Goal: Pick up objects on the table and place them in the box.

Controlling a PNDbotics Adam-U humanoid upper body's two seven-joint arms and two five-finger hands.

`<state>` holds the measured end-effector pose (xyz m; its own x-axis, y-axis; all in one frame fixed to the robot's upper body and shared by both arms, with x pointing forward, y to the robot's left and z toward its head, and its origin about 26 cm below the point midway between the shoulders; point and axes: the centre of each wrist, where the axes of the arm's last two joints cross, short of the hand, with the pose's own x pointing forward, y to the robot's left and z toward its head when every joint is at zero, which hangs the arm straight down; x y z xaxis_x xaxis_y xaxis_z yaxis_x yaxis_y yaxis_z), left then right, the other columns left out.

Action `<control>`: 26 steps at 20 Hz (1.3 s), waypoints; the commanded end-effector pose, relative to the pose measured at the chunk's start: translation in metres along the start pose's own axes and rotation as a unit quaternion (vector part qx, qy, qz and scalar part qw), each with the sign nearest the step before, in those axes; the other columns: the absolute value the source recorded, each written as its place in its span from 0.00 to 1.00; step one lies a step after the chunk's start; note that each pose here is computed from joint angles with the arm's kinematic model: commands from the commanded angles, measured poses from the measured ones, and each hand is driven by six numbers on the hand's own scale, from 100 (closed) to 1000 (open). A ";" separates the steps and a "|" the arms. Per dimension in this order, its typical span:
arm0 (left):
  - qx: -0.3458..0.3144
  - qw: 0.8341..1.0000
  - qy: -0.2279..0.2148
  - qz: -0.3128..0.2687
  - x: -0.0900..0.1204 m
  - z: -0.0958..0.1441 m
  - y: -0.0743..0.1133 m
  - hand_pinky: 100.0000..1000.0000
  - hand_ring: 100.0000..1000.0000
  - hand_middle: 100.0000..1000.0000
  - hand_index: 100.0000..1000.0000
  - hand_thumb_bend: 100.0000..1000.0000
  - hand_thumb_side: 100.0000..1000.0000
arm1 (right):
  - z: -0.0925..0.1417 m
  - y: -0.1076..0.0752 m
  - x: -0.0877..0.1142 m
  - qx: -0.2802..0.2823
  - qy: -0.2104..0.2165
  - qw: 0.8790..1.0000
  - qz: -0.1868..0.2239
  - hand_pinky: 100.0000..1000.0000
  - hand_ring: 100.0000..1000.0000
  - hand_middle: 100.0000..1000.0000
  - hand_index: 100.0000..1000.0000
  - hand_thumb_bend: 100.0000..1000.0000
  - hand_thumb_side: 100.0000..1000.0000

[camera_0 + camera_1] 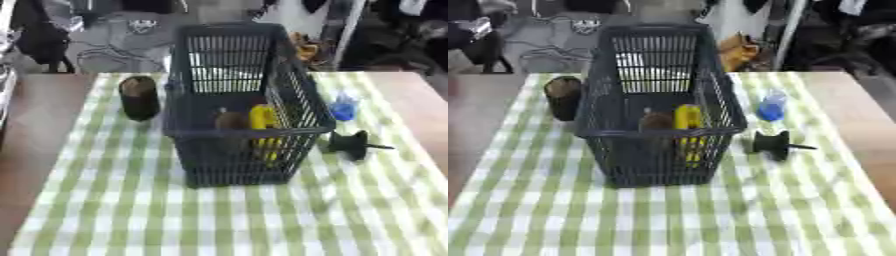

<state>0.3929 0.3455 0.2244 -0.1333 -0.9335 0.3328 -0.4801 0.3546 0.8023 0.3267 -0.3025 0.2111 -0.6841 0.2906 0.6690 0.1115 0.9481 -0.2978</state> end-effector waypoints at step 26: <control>-0.014 0.998 0.002 -0.056 0.002 -0.018 0.011 0.59 0.66 0.75 0.82 0.94 0.61 | -0.006 -0.009 0.007 0.004 -0.014 1.000 0.017 0.57 0.74 0.72 0.97 0.00 0.69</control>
<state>0.4026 0.3430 0.2272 -0.0912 -0.9542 0.2850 -0.4453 0.2950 0.8454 0.3267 -0.3025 0.2111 -0.6835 0.2908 0.6695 0.1108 0.9479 -0.2985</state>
